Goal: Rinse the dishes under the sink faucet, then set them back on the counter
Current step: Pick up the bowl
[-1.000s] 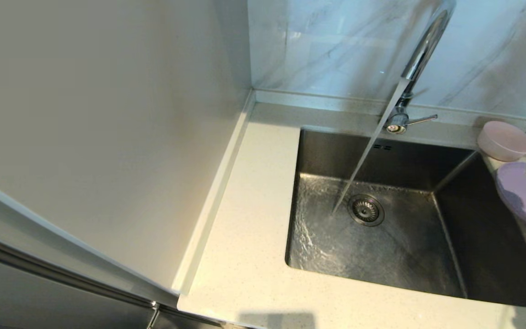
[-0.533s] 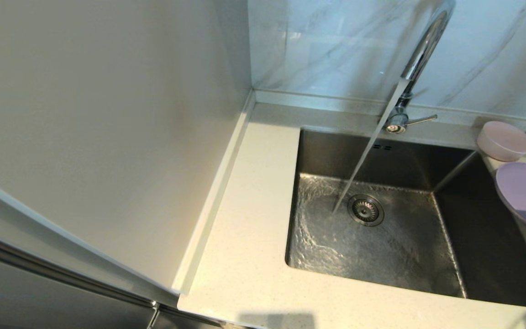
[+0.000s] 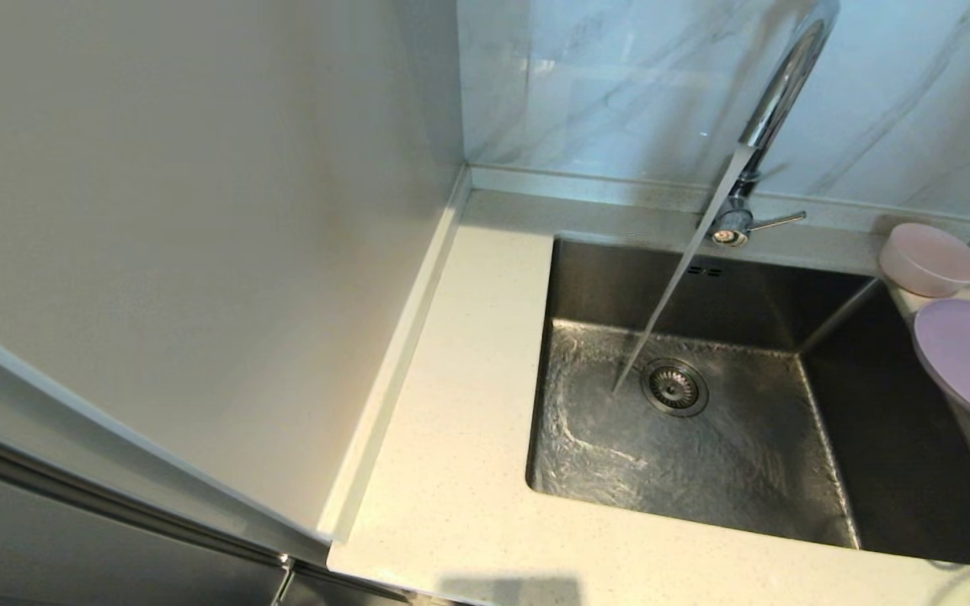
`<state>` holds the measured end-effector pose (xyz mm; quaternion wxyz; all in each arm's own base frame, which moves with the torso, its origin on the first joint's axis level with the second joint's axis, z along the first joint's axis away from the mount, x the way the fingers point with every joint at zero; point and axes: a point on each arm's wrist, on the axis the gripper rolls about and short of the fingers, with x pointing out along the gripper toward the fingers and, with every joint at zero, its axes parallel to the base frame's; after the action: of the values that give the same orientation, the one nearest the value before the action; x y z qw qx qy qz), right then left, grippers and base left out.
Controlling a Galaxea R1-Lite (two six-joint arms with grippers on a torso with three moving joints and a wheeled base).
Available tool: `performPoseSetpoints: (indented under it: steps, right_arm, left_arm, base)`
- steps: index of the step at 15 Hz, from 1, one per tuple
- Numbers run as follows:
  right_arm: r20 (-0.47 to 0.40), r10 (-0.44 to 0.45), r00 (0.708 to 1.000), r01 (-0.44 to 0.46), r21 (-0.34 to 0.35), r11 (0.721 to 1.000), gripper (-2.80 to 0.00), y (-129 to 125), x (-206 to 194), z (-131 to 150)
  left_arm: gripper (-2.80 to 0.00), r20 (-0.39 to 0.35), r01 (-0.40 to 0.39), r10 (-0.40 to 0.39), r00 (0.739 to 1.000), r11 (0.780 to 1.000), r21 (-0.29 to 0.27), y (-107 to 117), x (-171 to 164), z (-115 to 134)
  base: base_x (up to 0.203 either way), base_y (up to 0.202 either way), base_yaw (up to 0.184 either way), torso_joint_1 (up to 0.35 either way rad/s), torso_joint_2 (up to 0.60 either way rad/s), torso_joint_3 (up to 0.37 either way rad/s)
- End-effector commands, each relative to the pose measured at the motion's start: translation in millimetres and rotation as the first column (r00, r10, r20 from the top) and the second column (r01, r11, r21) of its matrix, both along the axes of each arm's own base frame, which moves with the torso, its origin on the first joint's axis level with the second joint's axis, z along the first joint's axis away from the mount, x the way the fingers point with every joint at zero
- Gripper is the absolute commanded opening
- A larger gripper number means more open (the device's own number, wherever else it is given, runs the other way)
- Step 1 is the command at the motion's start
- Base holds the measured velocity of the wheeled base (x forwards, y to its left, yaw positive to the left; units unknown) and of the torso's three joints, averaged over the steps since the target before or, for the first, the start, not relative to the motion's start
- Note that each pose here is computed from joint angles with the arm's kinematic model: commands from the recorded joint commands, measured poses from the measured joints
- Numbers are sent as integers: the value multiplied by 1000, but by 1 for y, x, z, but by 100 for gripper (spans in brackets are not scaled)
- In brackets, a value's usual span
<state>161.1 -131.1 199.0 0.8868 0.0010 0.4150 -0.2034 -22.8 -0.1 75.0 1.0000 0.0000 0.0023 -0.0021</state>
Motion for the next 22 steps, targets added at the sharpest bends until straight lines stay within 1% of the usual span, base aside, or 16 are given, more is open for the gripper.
performPoseSetpoints:
  steps: [1, 5, 7, 8, 11, 12, 13, 16, 19, 22]
  right_arm:
    - [-32, 2, 999, -1, 24, 1000, 0, -3, 3, -8]
    - [-82, 5, 997, 0, 60, 998, 0, -3, 3, -23]
    - [-128, 8, 992, 5, 100, 995, 0, -6, 7, -38]
    - [-138, 8, 990, 7, 108, 994, 0, -8, 9, -44]
    - [-125, 7, 992, 5, 98, 995, 0, -14, 17, -59]
    - [-114, 6, 993, 4, 88, 996, -39, -15, 18, -61]
    - [-114, 6, 993, 4, 88, 996, -280, -15, 18, -61]
    - [-118, 10, 993, 1, 90, 996, -280, -13, 16, -63]
    - [-96, 10, 995, -3, 74, 997, -280, -10, 12, -56]
    - [-43, 27, 999, -26, 10, 1000, -280, 5, -6, -39]
  left_arm:
    - [-280, 0, -1, 1, 1000, 1000, 0, 0, 0, 0]
    - [-280, 0, 0, 0, 1000, 1000, 0, 0, 0, 0]
    - [-280, 0, -1, 1, 1000, 1000, 0, 0, 0, 0]
    - [-280, 0, -1, 1, 1000, 1000, 0, 0, 0, 0]
    - [-280, 0, -1, 1, 1000, 1000, 0, 0, 0, 0]
    - [-280, 0, -1, 1, 1000, 1000, 0, 0, 0, 0]
    - [-280, 0, 0, 0, 1000, 1000, 0, 0, 0, 0]
    - [-280, 0, -1, 1, 1000, 1000, 0, 0, 0, 0]
    - [-280, 0, -1, 1, 1000, 1000, 0, 0, 0, 0]
    - [-280, 0, -1, 1, 1000, 1000, 0, 0, 0, 0]
  base:
    - [0, 0, 0, 0, 0, 0]
    - [0, 0, 0, 0, 0, 0]
    - [0, 0, 0, 0, 0, 0]
    - [0, 0, 0, 0, 0, 0]
    - [0, 0, 0, 0, 0, 0]
    - [0, 0, 0, 0, 0, 0]
    - [0, 0, 0, 0, 0, 0]
    - [0, 0, 0, 0, 0, 0]
    - [0, 0, 0, 0, 0, 0]
    - [0, 0, 0, 0, 0, 0]
